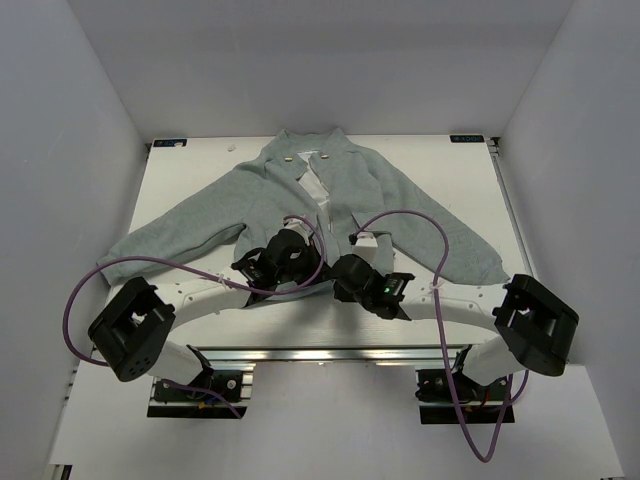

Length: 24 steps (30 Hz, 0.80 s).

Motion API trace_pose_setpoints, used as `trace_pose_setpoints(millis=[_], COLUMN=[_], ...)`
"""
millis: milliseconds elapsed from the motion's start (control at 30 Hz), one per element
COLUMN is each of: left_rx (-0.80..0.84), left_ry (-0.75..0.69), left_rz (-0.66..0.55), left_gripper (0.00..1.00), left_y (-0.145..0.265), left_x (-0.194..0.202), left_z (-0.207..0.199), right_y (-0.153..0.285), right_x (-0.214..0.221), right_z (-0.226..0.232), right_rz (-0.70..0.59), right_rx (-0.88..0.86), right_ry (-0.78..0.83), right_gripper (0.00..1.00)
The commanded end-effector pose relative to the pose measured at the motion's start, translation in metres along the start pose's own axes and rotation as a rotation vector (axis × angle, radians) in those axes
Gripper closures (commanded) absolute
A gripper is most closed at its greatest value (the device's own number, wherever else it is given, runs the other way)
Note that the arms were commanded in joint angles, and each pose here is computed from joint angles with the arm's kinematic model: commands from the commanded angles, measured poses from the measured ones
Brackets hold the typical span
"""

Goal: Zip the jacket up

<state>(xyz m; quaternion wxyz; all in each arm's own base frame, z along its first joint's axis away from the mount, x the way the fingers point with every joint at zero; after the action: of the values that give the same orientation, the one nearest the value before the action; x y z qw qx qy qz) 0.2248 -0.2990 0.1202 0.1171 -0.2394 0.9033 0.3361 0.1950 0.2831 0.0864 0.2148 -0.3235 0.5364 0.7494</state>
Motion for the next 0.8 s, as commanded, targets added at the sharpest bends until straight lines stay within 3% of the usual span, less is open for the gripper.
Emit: trace_pose_setpoints(millis=[0,333,600,767], left_rx=[0.056,0.028,-0.065,-0.071], left_ry=[-0.005,-0.021,-0.082,-0.131], left_rz=[0.022,0.033,0.05,0.078], left_gripper=[1.0,1.0,1.0,1.0], left_y=[0.005,0.005,0.011,0.014], left_x=[0.004,0.007,0.01,0.014], left_z=[-0.018,-0.012,0.001,0.0], right_y=[0.003,0.01,0.021,0.028], right_x=[-0.027,-0.024,-0.017,-0.013], right_z=[0.011,0.004,0.001,0.004], right_rz=[-0.091,-0.077,0.011,0.073], right_rx=[-0.002,0.01,-0.001,-0.082], right_ry=[-0.056,-0.018,0.106,0.325], right_gripper=[0.74,0.98,1.0,1.0])
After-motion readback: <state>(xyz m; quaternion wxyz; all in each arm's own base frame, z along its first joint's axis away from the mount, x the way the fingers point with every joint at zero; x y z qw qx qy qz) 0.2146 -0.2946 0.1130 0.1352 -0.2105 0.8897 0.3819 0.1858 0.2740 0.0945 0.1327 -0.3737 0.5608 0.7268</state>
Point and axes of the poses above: each gripper's point midway between its finger pads, its own y axis back along the fingers, its own z axis along the line the jaws close on, x = y × z, the point moved 3 cm from there along y, back along the fingers, and after that the axes turned 8 degrees about y, right-handed, at the moved point
